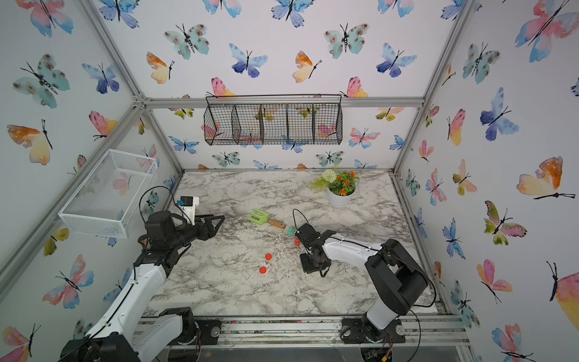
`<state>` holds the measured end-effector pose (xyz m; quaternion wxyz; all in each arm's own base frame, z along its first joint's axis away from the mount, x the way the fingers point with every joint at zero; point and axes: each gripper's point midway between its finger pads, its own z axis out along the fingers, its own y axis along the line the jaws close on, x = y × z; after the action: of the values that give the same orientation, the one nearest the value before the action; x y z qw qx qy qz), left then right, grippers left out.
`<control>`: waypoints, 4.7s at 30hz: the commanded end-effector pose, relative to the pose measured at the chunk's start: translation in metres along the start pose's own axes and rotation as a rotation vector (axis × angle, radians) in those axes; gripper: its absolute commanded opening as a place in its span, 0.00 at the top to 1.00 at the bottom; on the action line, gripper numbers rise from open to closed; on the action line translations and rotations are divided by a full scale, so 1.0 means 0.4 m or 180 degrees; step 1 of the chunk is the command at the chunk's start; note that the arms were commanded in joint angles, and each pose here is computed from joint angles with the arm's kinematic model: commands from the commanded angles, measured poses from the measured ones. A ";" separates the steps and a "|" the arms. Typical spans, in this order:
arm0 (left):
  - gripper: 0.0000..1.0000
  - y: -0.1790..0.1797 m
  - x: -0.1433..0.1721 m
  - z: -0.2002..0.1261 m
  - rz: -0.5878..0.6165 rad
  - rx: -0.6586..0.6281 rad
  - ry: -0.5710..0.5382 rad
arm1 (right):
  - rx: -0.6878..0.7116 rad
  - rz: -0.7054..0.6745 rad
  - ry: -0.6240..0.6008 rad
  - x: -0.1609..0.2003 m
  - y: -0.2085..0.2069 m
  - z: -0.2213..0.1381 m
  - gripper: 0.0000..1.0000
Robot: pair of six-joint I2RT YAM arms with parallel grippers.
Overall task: Close the stamp cap
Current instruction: Pick up the stamp from the center of the board.
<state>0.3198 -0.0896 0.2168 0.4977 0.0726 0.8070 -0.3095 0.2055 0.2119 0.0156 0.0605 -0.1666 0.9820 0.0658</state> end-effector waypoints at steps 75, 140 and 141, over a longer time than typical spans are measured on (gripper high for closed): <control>0.35 -0.393 -0.010 0.050 -0.0591 0.0861 0.0859 | -0.1311 -0.2314 -0.2750 -0.176 0.268 -0.412 0.92; 0.62 -0.561 0.178 0.112 -0.0050 0.0564 0.1820 | -0.1397 -0.2835 -0.3360 -0.194 0.314 -0.499 0.98; 0.63 -0.563 0.175 0.111 -0.0049 0.0572 0.1813 | -0.1408 -0.2839 -0.3362 -0.193 0.315 -0.500 0.98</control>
<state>0.2245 -0.3090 0.2410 0.2453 0.1881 0.8797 -0.3613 0.2149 0.3206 0.2205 0.4971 -0.5038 0.6376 0.3043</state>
